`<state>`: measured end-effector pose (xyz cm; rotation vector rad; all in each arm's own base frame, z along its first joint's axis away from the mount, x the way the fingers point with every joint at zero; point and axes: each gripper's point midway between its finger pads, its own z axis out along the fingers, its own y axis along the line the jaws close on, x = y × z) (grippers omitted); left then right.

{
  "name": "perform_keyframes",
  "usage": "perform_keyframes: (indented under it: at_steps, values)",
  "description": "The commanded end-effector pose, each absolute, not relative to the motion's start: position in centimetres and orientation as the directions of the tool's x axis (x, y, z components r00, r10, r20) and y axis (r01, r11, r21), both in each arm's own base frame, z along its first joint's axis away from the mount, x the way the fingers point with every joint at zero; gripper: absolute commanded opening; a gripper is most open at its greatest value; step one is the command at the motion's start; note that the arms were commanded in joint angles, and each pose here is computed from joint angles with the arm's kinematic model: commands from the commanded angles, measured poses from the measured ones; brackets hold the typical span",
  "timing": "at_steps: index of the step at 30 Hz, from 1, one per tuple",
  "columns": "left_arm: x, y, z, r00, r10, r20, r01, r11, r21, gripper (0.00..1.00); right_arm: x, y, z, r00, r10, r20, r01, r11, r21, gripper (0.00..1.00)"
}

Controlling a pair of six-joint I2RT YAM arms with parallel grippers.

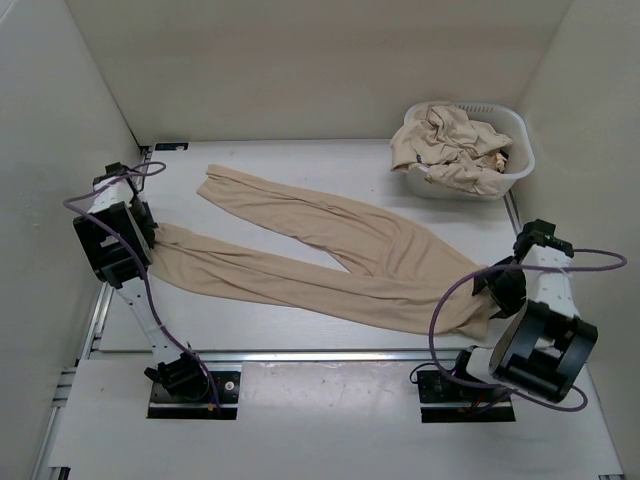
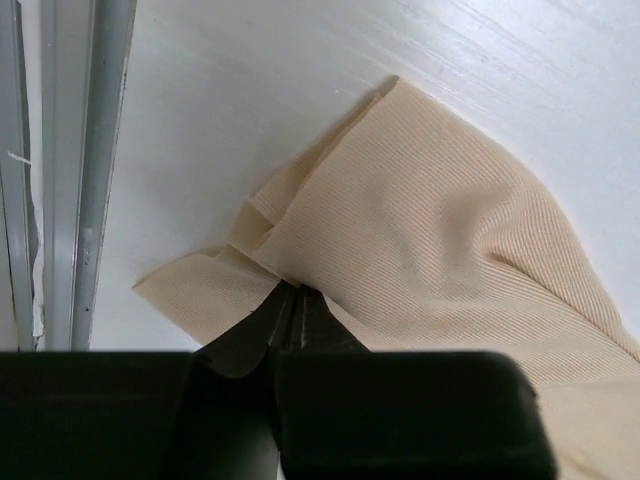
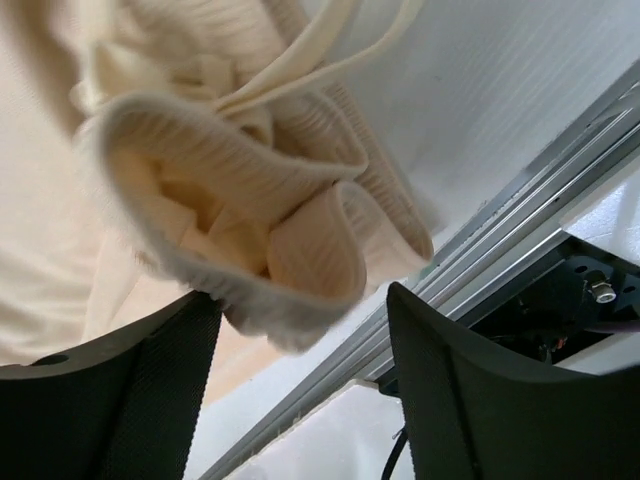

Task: Fold and stack the trousers
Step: Fold the trousers

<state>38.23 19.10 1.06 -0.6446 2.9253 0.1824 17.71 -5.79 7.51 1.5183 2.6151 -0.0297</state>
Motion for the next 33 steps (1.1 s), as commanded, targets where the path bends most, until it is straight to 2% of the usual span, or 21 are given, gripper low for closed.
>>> perform_keyframes:
  at_steps: [1,2,3,4,5,7,8,9,11,13,17,19,21,23,25,26,28,29,33]
  values:
    - [36.5,19.1,-1.6,-0.903,-0.419,-0.1,-0.428,0.897,0.11,0.14,17.8,-6.3,5.8,-0.445,0.892,-0.079,0.895,0.445,-0.018,0.71]
    - [36.5,19.5,-1.1,-0.902,-0.418,-0.111,-0.43,0.893,0.134,0.14,17.6,-6.4,5.4,-0.446,0.892,-0.066,0.895,0.444,-0.04,0.65]
    - [36.5,19.7,-0.5,-0.9,-0.417,-0.124,-0.433,0.89,0.144,0.14,17.9,-6.6,5.6,-0.436,0.896,-0.08,0.9,0.434,-0.04,0.55]
    - [36.6,20.0,0.2,-0.898,-0.416,-0.141,-0.435,0.887,0.156,0.14,18.1,-6.8,5.7,-0.436,0.896,-0.081,0.9,0.434,-0.039,0.32]
    - [36.9,20.3,1.6,-0.893,-0.414,-0.176,-0.441,0.882,0.164,0.14,18.4,-7.1,5.9,-0.435,0.895,-0.099,0.901,0.433,-0.041,0.21]
    - [37.7,21.5,4.0,-0.876,-0.416,-0.243,-0.462,0.869,0.179,0.14,19.7,-7.9,7.5,-0.43,0.892,-0.14,0.902,0.431,-0.019,0.04]
    - [37.8,21.8,5.1,-0.872,-0.414,-0.261,-0.467,0.863,0.191,0.14,20.1,-8.3,8.0,-0.428,0.891,-0.153,0.902,0.43,-0.022,0.0]
    - [38.4,22.1,7.0,-0.859,-0.408,-0.311,-0.476,0.859,0.188,0.14,20.3,-8.4,8.8,-0.428,0.89,-0.155,0.903,0.43,-0.02,0.0]
    - [38.5,22.3,8.7,-0.849,-0.403,-0.343,-0.484,0.853,0.195,0.14,21.8,-9.3,10.8,-0.429,0.881,-0.2,0.899,0.438,0.005,0.0]
    - [38.8,22.7,11.2,-0.83,-0.394,-0.394,-0.497,0.844,0.203,0.14,22.0,-9.5,11.9,-0.45,0.87,-0.202,0.888,0.46,0.001,0.0]
    - [40.0,23.6,14.7,-0.795,-0.378,-0.474,-0.519,0.828,0.211,0.14,26.0,-10.6,15.8,-0.44,0.852,-0.283,0.868,0.485,0.109,0.0]
    - [41.8,24.8,17.5,-0.76,-0.361,-0.54,-0.54,0.813,0.217,0.14,27.7,-10.5,16.7,-0.453,0.852,-0.264,0.854,0.499,0.147,0.0]
    - [43.0,24.8,18.8,-0.756,-0.349,-0.553,-0.535,0.817,0.215,0.14,29.8,-11.0,18.9,-0.453,0.843,-0.29,0.836,0.515,0.188,0.0]
    - [43.8,25.4,22.4,-0.713,-0.329,-0.619,-0.554,0.806,0.21,0.14,29.9,-10.9,20.2,-0.459,0.837,-0.298,0.827,0.525,0.201,0.0]
    - [42.7,24.9,24.0,-0.702,-0.324,-0.633,-0.557,0.804,0.206,0.14,29.2,-10.8,21.2,-0.461,0.828,-0.318,0.822,0.534,0.198,0.0]
    - [41.4,24.3,22.2,-0.737,-0.34,-0.584,-0.546,0.81,0.216,0.14,27.8,-10.5,20.2,-0.465,0.838,-0.287,0.834,0.523,0.176,0.0]
    - [39.3,23.8,22.0,-0.742,-0.352,-0.57,-0.551,0.805,0.219,0.14,25.0,-10.2,19.8,-0.437,0.853,-0.283,0.852,0.494,0.174,0.0]
    - [37.2,23.6,19.3,-0.778,-0.385,-0.497,-0.547,0.805,0.231,0.14,23.5,-10.2,18.8,-0.425,0.868,-0.255,0.865,0.473,0.169,0.0]
    - [32.7,23.7,15.2,-0.803,-0.455,-0.385,-0.562,0.792,0.238,0.14,16.3,-6.8,13.0,-0.429,0.895,-0.125,0.894,0.44,0.081,0.0]
